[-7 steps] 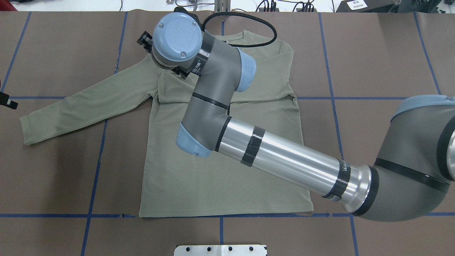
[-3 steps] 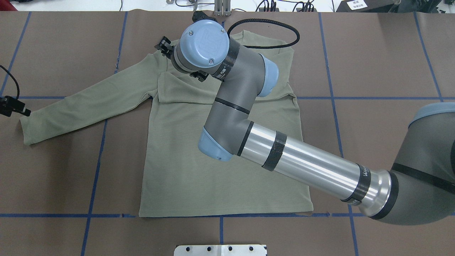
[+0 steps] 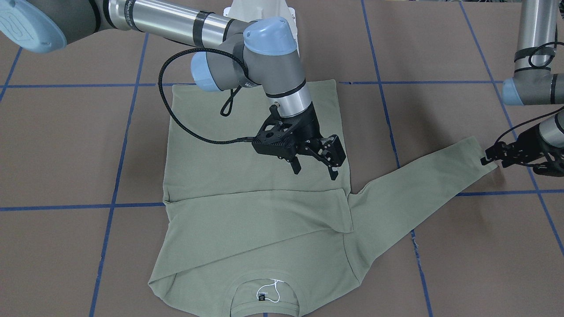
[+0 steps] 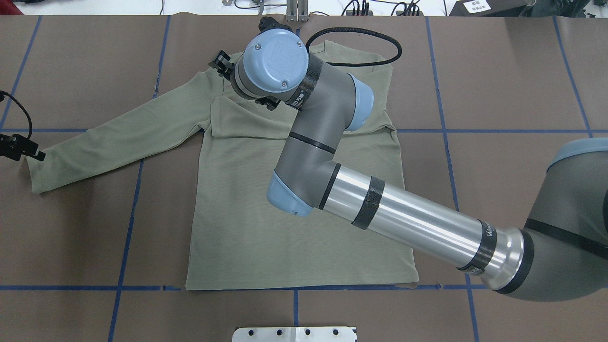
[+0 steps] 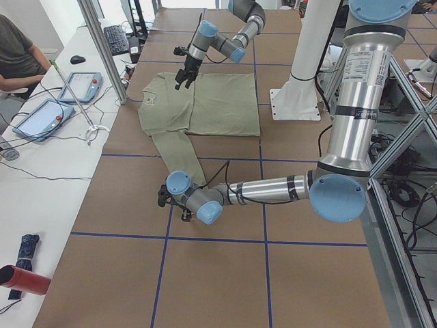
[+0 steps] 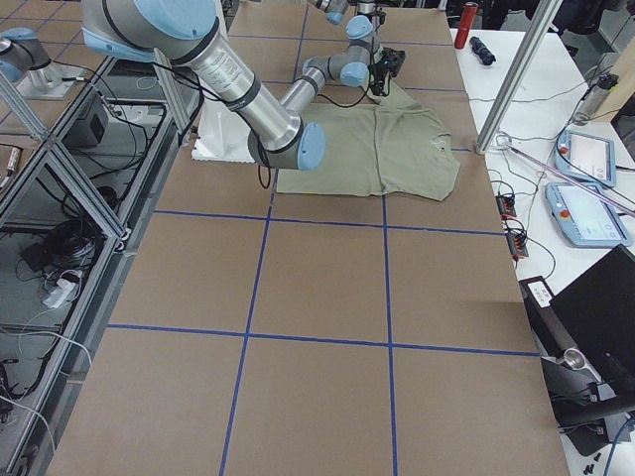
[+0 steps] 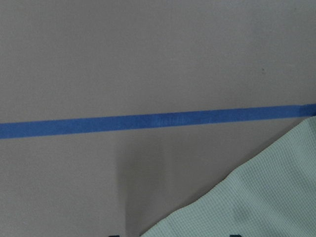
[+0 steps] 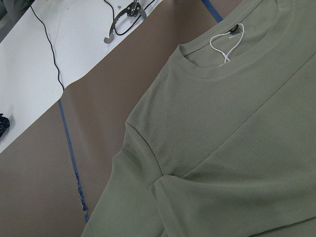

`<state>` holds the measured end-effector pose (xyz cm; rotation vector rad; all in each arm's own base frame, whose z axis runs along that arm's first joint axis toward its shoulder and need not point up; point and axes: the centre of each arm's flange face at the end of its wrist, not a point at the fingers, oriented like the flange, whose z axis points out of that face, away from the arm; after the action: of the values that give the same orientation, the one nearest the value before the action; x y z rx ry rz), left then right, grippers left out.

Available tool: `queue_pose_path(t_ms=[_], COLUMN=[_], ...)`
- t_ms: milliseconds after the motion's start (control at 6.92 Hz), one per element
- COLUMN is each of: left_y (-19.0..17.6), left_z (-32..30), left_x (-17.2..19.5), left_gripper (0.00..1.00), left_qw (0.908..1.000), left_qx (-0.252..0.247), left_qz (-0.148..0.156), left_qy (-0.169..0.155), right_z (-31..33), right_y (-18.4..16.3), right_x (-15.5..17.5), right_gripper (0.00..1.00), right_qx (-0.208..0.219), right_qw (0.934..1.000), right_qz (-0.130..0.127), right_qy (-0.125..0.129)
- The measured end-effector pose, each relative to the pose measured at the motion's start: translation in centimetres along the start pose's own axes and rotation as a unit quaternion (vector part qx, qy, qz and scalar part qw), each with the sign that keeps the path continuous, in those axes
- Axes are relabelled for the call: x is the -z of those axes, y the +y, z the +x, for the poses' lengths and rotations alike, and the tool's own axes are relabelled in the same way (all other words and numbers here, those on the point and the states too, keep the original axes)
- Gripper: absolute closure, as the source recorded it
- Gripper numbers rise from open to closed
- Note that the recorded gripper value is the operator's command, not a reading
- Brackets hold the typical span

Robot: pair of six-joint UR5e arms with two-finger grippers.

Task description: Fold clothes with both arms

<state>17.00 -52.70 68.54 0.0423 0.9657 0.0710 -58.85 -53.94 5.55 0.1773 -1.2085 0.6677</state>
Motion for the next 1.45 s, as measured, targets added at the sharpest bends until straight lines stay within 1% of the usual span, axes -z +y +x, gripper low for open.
queue_pose_path(t_ms=[289,434,578,868,1012,1157,1301,1446], left_y=[0.2,0.2,0.2,-0.1,-0.2,-0.3,-0.4,-0.9], left_z=[0.1,0.1,0.2,1.2,2.7,5.4,9.5,14.7], left_x=[-0.4,-0.5,-0.4,0.2,1.3,2.9,5.4,8.3], left_gripper=[0.58,0.81,1.0,1.0,1.0,1.0,1.0,1.0], left_qw=[1.0,1.0,1.0,0.9999,0.9996,0.9987,0.9965,0.9927], left_qx=[-0.001,-0.001,-0.002,-0.01,-0.021,-0.025,-0.007,0.02], left_qz=[-0.004,-0.004,-0.004,0.003,0.01,0.013,0.011,0.016], left_qy=[0.0,0.0,0.0,0.007,0.017,0.042,0.082,0.118], right_z=[0.1,0.1,0.1,0.0,0.1,1.0,4.6,9.6], right_y=[0.0,0.0,0.0,0.0,0.0,-0.3,-1.6,-4.0], right_x=[0.0,0.0,0.0,0.0,0.1,0.5,2.1,4.4], right_gripper=[0.01,0.01,0.01,0.01,0.01,0.01,0.0,0.0], right_qx=[0.0,0.0,0.0,0.0,0.0,0.0,0.012,0.044], right_qw=[1.0,1.0,1.0,1.0,1.0,1.0,0.9999,0.999], right_qz=[0.0,0.0,0.0,0.0,-0.001,-0.001,-0.001,-0.004], right_qy=[-0.001,0.0,0.0,-0.002,-0.002,-0.004,-0.01,-0.011])
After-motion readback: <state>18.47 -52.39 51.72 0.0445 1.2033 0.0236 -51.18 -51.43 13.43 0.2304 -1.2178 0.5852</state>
